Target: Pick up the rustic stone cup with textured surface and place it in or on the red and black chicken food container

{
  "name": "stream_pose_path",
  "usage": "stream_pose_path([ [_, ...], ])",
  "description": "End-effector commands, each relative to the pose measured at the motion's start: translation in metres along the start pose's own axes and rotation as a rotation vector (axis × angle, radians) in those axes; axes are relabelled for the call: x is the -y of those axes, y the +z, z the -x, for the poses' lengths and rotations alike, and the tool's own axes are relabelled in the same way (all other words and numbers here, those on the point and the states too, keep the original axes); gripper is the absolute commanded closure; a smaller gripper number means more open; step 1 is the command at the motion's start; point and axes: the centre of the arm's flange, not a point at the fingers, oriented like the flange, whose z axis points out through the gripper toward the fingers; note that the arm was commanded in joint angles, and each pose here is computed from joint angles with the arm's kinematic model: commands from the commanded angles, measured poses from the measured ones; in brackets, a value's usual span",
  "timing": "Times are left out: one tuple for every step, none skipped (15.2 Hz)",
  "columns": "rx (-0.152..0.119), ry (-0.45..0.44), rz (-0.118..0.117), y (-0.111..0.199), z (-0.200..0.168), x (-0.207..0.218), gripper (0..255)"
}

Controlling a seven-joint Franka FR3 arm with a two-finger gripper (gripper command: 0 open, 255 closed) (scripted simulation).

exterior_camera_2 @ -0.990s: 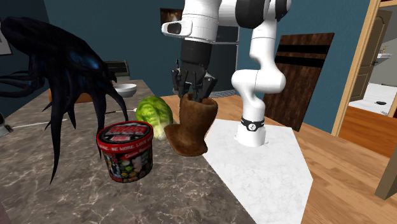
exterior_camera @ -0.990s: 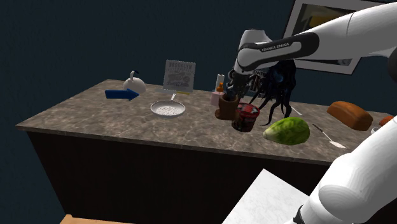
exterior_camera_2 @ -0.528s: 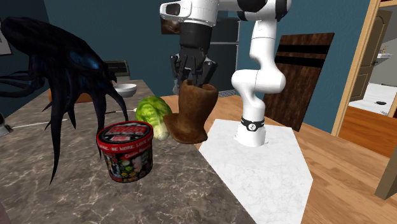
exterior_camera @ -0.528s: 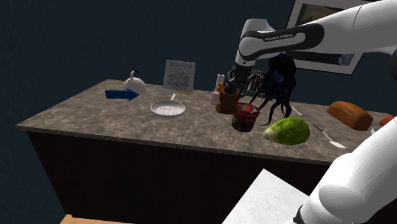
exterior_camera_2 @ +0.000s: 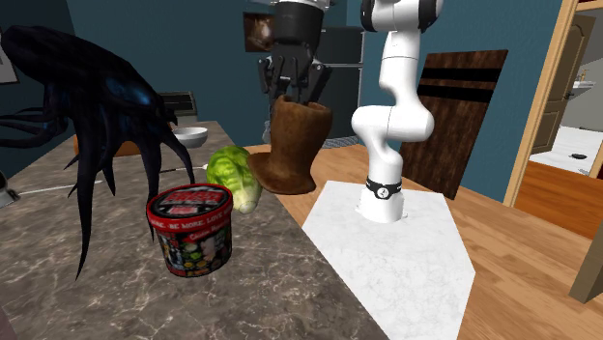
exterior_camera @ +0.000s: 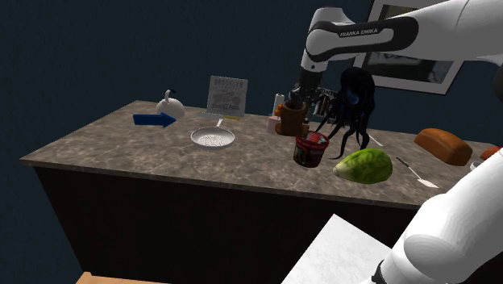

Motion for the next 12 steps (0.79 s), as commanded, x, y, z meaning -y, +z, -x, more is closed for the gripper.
stream_pose_path([
  [-0.001, 0.000, 0.000, -0.005, -0.004, -0.013, 255],
  [-0.001, 0.000, 0.000, -0.005, -0.009, -0.026, 255],
  [-0.001, 0.000, 0.000, -0.006, -0.013, -0.038, 255],
  [-0.001, 0.000, 0.000, -0.007, -0.017, -0.051, 255],
  [-0.001, 0.000, 0.000, -0.008, -0.021, -0.063, 255],
  [-0.001, 0.000, 0.000, -0.009, -0.025, -0.076, 255],
  [-0.001, 0.000, 0.000, -0.010, -0.030, -0.088, 255],
  [-0.001, 0.000, 0.000, -0.011, -0.034, -0.101, 255],
  [-0.001, 0.000, 0.000, -0.012, -0.038, -0.113, 255],
  [-0.001, 0.000, 0.000, -0.013, -0.042, -0.126, 255],
  [-0.001, 0.000, 0.000, -0.014, -0.046, -0.138, 255],
  [-0.001, 0.000, 0.000, -0.015, -0.051, -0.151, 255],
])
